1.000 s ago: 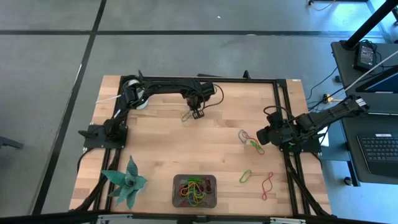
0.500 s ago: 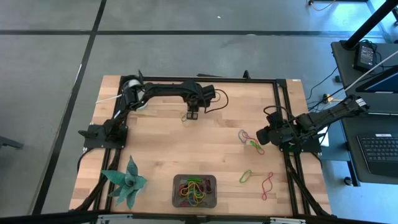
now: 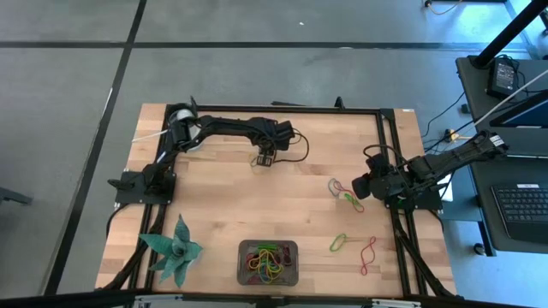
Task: Pick and place rubber bands into bin
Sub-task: Put the blue rubber band into the black bin, then put the green rubber band into the black bin
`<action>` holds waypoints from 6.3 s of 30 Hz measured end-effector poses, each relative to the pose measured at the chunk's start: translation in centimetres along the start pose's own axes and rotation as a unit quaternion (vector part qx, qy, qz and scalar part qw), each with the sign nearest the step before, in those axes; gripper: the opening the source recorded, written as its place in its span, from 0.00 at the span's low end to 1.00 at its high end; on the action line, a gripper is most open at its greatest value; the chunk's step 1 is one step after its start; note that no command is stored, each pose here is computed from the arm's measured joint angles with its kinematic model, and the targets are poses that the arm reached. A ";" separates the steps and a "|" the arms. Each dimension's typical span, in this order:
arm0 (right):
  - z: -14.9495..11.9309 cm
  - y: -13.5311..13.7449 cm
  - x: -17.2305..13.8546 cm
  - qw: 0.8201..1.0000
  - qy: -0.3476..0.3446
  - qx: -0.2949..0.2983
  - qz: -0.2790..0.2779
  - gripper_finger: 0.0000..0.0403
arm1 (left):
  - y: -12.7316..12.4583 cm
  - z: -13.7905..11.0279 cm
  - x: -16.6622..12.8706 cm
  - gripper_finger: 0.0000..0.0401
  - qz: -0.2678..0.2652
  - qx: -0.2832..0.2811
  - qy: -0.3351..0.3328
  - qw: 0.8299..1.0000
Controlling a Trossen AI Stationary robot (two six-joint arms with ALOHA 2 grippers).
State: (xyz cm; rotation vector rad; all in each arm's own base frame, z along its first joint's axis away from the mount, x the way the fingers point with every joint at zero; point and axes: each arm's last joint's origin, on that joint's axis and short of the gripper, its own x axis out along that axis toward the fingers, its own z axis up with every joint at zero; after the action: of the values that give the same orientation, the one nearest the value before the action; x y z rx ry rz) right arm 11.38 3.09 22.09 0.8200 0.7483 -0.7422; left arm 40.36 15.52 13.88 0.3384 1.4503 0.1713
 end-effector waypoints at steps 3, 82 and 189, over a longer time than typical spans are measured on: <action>0.0 0.2 0.0 1.000 -0.001 0.003 0.006 0.04 | -0.4 -0.4 0.1 0.17 -0.029 0.004 0.008 1.000; -0.4 2.0 1.5 1.000 -0.013 0.003 0.009 0.04 | 1.4 -0.7 0.7 0.17 0.004 -0.622 0.029 0.782; -1.3 6.5 4.1 0.993 0.019 0.019 0.111 0.04 | -32.7 1.5 -17.3 0.25 -0.229 -0.169 -0.063 0.957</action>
State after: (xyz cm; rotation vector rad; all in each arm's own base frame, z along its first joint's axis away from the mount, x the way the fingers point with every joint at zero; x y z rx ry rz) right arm 18.40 6.14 20.55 0.9366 0.6649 -0.5441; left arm 36.92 -20.94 19.56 -0.2645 1.3075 0.0188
